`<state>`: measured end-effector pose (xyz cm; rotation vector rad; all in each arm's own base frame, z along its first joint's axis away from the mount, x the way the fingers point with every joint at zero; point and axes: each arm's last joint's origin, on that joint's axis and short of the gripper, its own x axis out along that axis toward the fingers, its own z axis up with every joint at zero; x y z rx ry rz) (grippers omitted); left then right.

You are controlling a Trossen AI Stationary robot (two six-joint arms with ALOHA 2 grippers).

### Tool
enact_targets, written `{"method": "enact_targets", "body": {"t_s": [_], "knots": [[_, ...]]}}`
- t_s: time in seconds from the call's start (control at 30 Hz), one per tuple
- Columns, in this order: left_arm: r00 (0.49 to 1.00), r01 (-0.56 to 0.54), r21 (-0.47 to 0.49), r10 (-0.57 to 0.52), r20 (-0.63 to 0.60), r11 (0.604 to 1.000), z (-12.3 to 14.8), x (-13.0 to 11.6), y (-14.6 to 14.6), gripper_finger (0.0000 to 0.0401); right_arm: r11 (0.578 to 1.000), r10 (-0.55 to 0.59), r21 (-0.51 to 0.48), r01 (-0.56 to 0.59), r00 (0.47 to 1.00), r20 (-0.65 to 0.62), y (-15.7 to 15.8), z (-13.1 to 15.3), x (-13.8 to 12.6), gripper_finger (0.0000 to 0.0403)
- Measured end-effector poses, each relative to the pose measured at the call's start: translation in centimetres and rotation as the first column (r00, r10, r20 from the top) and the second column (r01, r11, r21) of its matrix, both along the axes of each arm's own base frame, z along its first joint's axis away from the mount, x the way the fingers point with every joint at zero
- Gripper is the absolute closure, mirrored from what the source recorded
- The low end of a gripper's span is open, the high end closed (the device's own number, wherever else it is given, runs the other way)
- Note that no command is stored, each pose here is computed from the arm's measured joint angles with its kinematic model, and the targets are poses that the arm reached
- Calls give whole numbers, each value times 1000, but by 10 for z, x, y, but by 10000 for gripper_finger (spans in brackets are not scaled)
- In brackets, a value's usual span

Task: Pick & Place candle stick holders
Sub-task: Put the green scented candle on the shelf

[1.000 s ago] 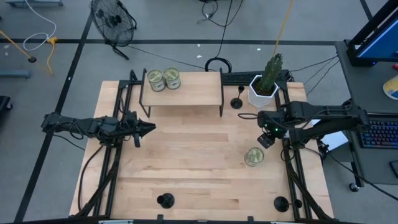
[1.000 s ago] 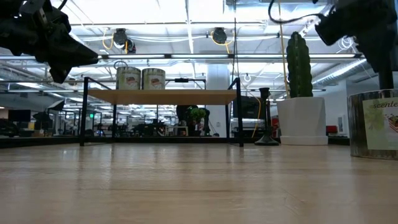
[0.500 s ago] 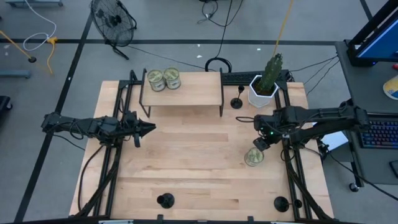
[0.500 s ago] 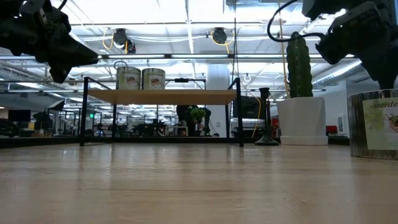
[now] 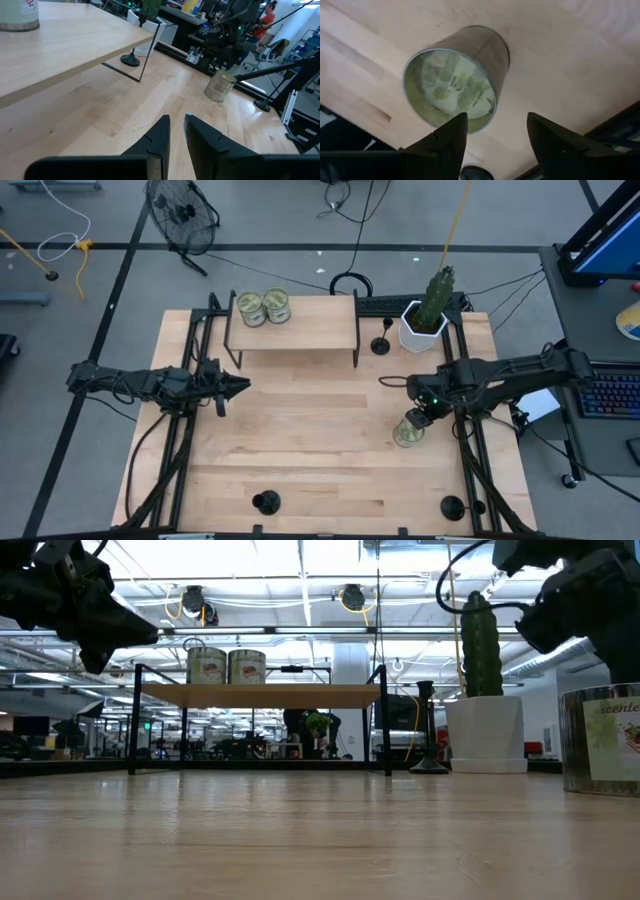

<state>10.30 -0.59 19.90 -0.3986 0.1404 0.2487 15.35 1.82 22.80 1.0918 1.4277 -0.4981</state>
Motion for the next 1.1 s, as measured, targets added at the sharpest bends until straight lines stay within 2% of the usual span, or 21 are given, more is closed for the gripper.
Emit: {"method": "enact_targets", "body": {"t_s": [0.3,0.43,1.1], "knots": [[1000,0,-1,0,0,1000,0,0,0,339,1000,-22,5,22,1000,10,4,-13,1,205],[1000,0,-1,0,0,1000,0,0,0,339,1000,-28,8,27,1000,12,4,-21,1,217],[1000,0,-3,0,1,1000,0,0,0,339,999,-45,-14,46,998,50,3,-24,4,369]]}}
